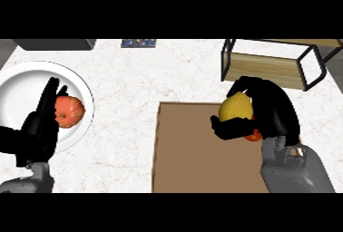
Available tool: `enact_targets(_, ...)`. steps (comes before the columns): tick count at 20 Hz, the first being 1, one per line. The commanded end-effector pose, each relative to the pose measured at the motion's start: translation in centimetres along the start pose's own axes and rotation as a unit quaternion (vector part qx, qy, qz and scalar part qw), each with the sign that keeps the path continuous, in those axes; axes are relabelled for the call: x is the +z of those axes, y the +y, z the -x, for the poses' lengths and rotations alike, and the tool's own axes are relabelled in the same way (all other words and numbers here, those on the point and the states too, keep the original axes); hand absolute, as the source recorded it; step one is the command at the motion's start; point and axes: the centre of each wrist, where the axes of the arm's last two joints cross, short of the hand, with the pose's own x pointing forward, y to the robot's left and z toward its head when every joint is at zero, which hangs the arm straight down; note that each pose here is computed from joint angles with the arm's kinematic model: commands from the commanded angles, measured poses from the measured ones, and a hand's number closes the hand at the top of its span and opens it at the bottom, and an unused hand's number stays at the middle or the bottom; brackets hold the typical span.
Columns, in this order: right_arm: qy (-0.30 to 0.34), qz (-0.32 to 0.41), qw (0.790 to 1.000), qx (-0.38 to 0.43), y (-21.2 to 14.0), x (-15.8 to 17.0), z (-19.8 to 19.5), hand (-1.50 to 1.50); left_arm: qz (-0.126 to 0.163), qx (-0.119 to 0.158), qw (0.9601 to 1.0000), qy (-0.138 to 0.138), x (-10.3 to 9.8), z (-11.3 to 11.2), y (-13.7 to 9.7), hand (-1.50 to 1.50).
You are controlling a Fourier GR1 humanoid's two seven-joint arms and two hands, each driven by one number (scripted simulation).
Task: Pick the lemon from the tray and place it in the tiered shelf
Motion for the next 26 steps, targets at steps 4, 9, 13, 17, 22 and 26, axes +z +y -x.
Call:
enact_targets(4, 0.027, 0.139, 0.989, -0.053, -8.1, 4.1, -1.9, 1.50, -0.005, 0.003, 1.0000, -0.002, 0.1, 0.3, -0.5, 0.00)
enact_targets(9, 0.053, 0.174, 0.983, -0.024, -11.7, 2.1, -1.5, 1.50, -0.001, -0.008, 1.0000, -0.002, 0.8, 0.6, -0.4, 0.00)
enact_targets(13, 0.057, 0.187, 0.980, -0.035, -11.5, 0.3, 0.0, 1.50, 0.001, -0.002, 1.0000, 0.002, 1.1, 1.0, -0.5, 0.00)
enact_targets(17, 0.064, 0.212, 0.974, -0.055, -14.4, -2.8, 1.1, 1.50, 0.006, -0.003, 1.0000, -0.006, 0.7, -0.3, -1.4, 0.00)
enact_targets(22, 0.064, 0.225, 0.970, -0.063, -13.4, -6.0, 3.6, 1.50, 0.012, -0.004, 0.9999, -0.008, -0.4, -0.1, -0.9, 0.00)
enact_targets(26, 0.077, 0.229, 0.968, -0.062, -11.8, -9.2, 3.7, 1.50, 0.010, 0.008, 0.9999, -0.005, 0.8, -0.4, -1.1, 0.00)
